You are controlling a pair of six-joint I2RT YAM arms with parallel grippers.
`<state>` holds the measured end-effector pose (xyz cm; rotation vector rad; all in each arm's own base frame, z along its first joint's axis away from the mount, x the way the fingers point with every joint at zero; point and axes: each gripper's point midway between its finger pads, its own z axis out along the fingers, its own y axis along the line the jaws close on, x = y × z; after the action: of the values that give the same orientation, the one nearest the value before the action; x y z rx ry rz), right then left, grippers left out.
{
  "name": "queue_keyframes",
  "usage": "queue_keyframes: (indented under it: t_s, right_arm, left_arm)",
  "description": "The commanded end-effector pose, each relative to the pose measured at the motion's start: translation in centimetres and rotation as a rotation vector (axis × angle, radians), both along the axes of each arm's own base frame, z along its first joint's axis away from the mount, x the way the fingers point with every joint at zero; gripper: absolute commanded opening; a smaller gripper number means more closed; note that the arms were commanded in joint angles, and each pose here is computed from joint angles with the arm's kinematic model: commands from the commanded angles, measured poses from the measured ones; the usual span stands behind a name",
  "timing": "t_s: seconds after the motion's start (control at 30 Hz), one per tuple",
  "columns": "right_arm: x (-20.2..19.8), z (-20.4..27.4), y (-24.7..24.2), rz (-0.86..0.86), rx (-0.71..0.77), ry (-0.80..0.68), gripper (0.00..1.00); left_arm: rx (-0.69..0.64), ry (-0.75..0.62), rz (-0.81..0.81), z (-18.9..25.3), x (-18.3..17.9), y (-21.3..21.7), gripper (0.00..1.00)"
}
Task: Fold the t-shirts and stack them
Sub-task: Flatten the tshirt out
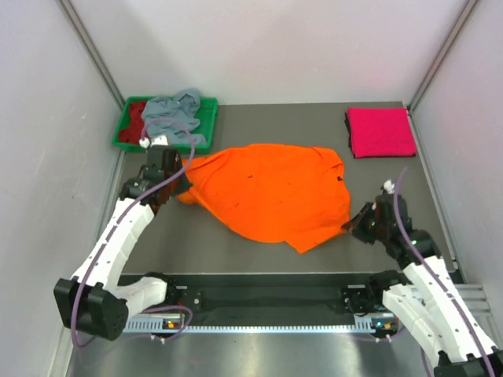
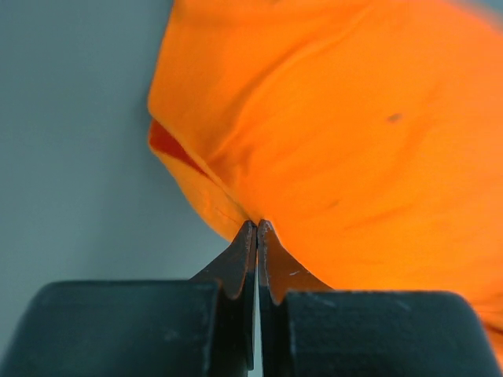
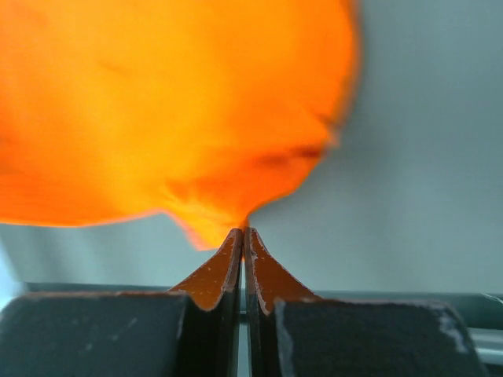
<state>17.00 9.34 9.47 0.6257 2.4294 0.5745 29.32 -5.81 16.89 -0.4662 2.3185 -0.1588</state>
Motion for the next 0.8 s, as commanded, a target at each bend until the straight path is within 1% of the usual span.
queue_keyframes:
  t_s: [0.0,0.03,0.07,0.1,0.13,0.17,0.2,0.23,0.3,0.33,0.37,0.4,0.43,0.47,0.5,0.6,0.7,0.77]
  right_arm:
    - [4.6,12.1,-0.2,-0.016,-0.021,-0.288,0.0]
    - [5.0,14.4,-0.3,-0.016,-0.031,-0.323,0.0]
    - [5.1,16.2,-0.9,-0.031,-0.057,-0.342,0.0]
    - [5.7,18.2,-1.3,-0.044,-0.078,-0.366,0.0]
    - [5.6,23.7,-1.6,-0.048,-0.068,-0.483,0.0]
    - [5.2,25.6,-1.8,-0.047,-0.071,-0.51,0.0]
    - [4.2,29.9,-2.1,-0.046,-0.061,-0.596,0.0]
    - [3.7,32.3,-2.3,-0.053,-0.049,-0.656,0.0]
    - [1.7,35.1,-2.8,-0.053,-0.033,-0.709,0.0]
    - [0.1,37.7,-3.2,-0.065,-0.009,-0.778,0.0]
    - [-0.9,38.5,-3.5,-0.07,0.005,-0.799,0.0]
    - [-3.1,40.0,-3.9,-0.083,0.047,-0.857,0.0]
    - [-4.1,40.6,-4.0,-0.084,0.068,-0.881,0.0]
    - [-5.9,41.2,-4.3,-0.084,0.095,-0.923,0.0]
    - [-6.9,41.6,-4.4,-0.085,0.126,-0.942,0.0]
    - [-9.7,42.2,-5.6,-0.129,0.167,-0.991,0.0]
    - [-10.8,42.6,-6.0,-0.146,0.181,-1.006,0.0]
    - [-10.1,42.6,-5.7,-0.136,0.176,-0.993,0.0]
  left_arm:
    - [-0.107,-0.261,-0.038,10.9,3.2,-1.7,0.0]
    - [-0.126,-0.306,-0.041,13.0,3.6,-2.0,0.0]
    - [-0.154,-0.387,-0.046,17.3,3.6,-2.2,0.0]
    - [-0.18,-0.422,-0.039,19.4,3.6,-2.3,0.0]
    - [-0.201,-0.459,-0.038,21.5,3.3,-2.3,0.0]
    - [-0.231,-0.533,-0.046,25.1,2.6,-2.4,0.0]
    - [-0.279,-0.605,-0.051,28.3,1.4,-2.5,0.0]
    - [-0.299,-0.623,-0.045,29.0,0.8,-2.4,0.0]
    - [-0.385,-0.711,-0.076,32.4,-1.3,-3.0,0.0]
    - [-0.42,-0.757,-0.091,33.9,-3.2,-2.9,0.0]
    - [-0.442,-0.776,-0.096,34.5,-4.1,-2.9,0.0]
    - [-0.491,-0.769,-0.145,34.8,-5.5,-3.7,0.0]
    - [-0.516,-0.796,-0.166,35.6,-7.3,-3.7,0.0]
    - [-0.542,-0.798,-0.176,35.9,-8.3,-3.8,0.0]
    - [-0.56,-0.809,-0.196,36.2,-10.0,-3.8,0.0]
    - [-0.599,-0.85,-0.234,37.6,-13.2,-3.7,0.0]
    - [-0.62,-0.889,-0.25,38.7,-15.6,-3.4,0.0]
    - [-0.605,-0.896,-0.248,38.6,-15.7,-3.2,0.0]
